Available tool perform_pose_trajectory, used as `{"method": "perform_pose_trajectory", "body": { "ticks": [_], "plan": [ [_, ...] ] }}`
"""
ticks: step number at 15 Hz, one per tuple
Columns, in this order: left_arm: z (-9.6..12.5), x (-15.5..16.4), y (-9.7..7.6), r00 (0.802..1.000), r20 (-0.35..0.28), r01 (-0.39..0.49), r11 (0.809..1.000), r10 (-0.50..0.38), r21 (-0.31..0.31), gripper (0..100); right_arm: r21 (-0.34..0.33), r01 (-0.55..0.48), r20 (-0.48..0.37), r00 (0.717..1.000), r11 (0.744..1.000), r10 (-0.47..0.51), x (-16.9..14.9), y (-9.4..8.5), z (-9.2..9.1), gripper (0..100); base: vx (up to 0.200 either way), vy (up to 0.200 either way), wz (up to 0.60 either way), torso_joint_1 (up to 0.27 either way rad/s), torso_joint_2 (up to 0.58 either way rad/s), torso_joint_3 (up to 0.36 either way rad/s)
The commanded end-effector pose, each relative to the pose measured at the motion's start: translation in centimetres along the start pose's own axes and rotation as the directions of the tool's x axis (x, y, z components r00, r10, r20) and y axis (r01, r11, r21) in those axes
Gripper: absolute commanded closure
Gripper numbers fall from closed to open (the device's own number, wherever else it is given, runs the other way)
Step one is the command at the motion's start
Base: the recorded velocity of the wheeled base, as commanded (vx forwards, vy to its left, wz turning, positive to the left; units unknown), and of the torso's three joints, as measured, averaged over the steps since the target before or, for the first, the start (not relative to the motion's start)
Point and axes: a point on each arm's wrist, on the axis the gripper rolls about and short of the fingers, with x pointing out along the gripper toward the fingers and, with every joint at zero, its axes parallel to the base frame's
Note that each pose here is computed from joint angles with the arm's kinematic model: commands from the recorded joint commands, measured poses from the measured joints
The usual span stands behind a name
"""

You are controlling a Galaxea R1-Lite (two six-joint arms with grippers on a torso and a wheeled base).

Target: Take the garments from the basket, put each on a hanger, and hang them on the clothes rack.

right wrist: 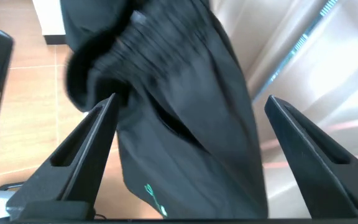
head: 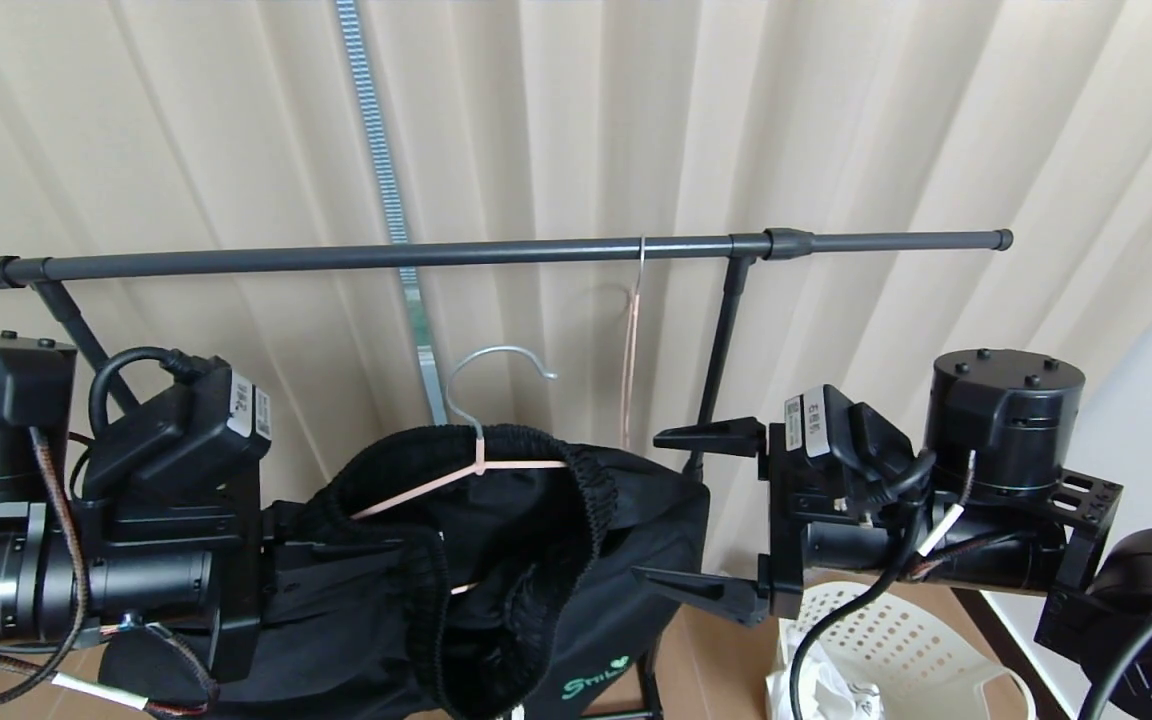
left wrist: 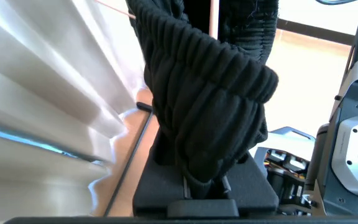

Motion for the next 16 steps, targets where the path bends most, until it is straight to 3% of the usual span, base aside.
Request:
{"method": "perform_pose_trajectory", "body": {
  "ticks": [1,6,16],
  "plan": [
    [0.2,-1.1,-0.8,1.0,0.024,-0.016,1.0,0.016,0.021,100,0.011,0.01,-0.013,1.0,1.0,-0.009,0.4,-0.7,-0.7,0,0.0,0.0,0.0,0.0,0.0,0.0],
    [0.4,-2.3,-1.4,0.998,0.047,-0.047,0.999,0.046,0.024,100,0.035,0.007,-0.042,0.999,0.999,-0.006,0.9,-1.1,-2.0,0,0.0,0.0,0.0,0.0,0.0,0.0],
    [1.0,-3.3,-1.6,0.994,0.077,-0.079,0.996,0.076,0.036,100,-0.123,-0.042,-0.149,0.989,0.992,0.023,2.5,-1.6,-6.5,0,0.0,0.0,0.0,0.0,0.0,0.0]
  ]
}}
